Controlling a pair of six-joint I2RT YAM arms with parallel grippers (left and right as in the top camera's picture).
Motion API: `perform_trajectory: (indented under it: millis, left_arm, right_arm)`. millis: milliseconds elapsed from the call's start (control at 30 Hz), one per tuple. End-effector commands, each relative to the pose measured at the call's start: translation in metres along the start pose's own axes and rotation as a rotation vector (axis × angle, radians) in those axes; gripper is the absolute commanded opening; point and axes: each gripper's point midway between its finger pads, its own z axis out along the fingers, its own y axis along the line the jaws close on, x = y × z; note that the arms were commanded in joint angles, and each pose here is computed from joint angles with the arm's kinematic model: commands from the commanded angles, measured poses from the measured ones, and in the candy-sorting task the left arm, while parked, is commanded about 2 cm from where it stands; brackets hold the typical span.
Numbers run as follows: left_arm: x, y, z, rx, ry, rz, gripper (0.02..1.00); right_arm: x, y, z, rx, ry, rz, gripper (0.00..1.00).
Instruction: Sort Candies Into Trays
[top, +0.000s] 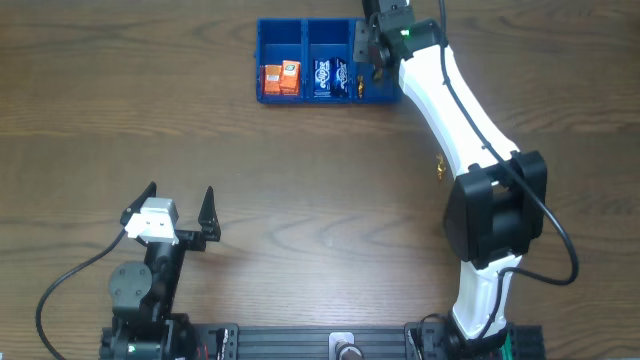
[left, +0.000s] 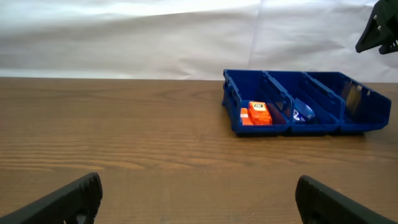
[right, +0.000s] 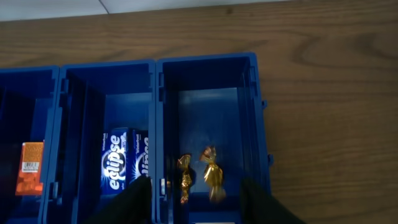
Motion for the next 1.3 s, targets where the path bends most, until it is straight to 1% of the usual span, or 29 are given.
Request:
perform_trajectory:
  millis: [33, 133, 233, 400, 467, 567, 667, 767, 800, 833, 1067, 1300]
  left_arm:
    - [0.016, -0.001, 0.001, 0.012, 0.049, 0.003, 0.998]
    - [0.016, -0.001, 0.001, 0.013, 0.048, 0.003, 0.998]
    - [0.016, -0.001, 0.001, 0.013, 0.048, 0.003, 0.998]
    - [0.016, -0.001, 0.001, 0.013, 0.049, 0.003, 0.998]
    - [0.016, -0.001, 0.001, 0.012, 0.048, 0.003, 0.998]
    - [0.016, -0.001, 0.001, 0.012, 0.048, 0.003, 0.998]
    - [0.016, -0.001, 0.001, 0.013, 0.048, 0.003, 0.998]
    - [0.016, -0.001, 0.001, 0.012, 0.048, 0.003, 0.998]
    - [0.016, -0.001, 0.001, 0.013, 0.048, 0.003, 0.998]
    - [0.016, -0.001, 0.001, 0.012, 0.048, 0.003, 0.998]
    - [0.016, -0.001, 0.001, 0.013, 0.048, 0.003, 0.996]
    - [0.016, -0.001, 0.001, 0.012, 0.048, 0.003, 0.998]
  right_arm:
    - [-0.013, -0.010, -0.013, 0.027, -0.041, 0.014, 0.549]
    - [-0.006, -0.025, -0.027, 0.076, -0.052, 0.013, 0.584]
    - [0.019, -0.039, -0.047, 0.090, -0.037, 0.009, 0.586]
    - [0.081, -0.075, -0.085, 0.117, -0.031, 0.012, 0.597]
    - [0.108, -0.093, -0.089, 0.140, 0.000, 0.043, 0.606]
    - [0.152, -0.124, -0.080, 0.197, 0.094, 0.114, 0.608]
    - [0.185, -0.138, -0.065, 0.193, 0.183, 0.151, 0.608]
    - [0.204, -0.149, -0.049, 0.183, 0.231, 0.196, 0.592]
    - [0.206, -0.152, -0.046, 0.189, 0.244, 0.205, 0.581]
    - [0.213, -0.160, -0.034, 0.203, 0.271, 0.217, 0.557]
    - [0.227, -0.161, -0.007, 0.217, 0.317, 0.213, 0.546]
    - [0.243, -0.161, 0.004, 0.217, 0.371, 0.209, 0.542]
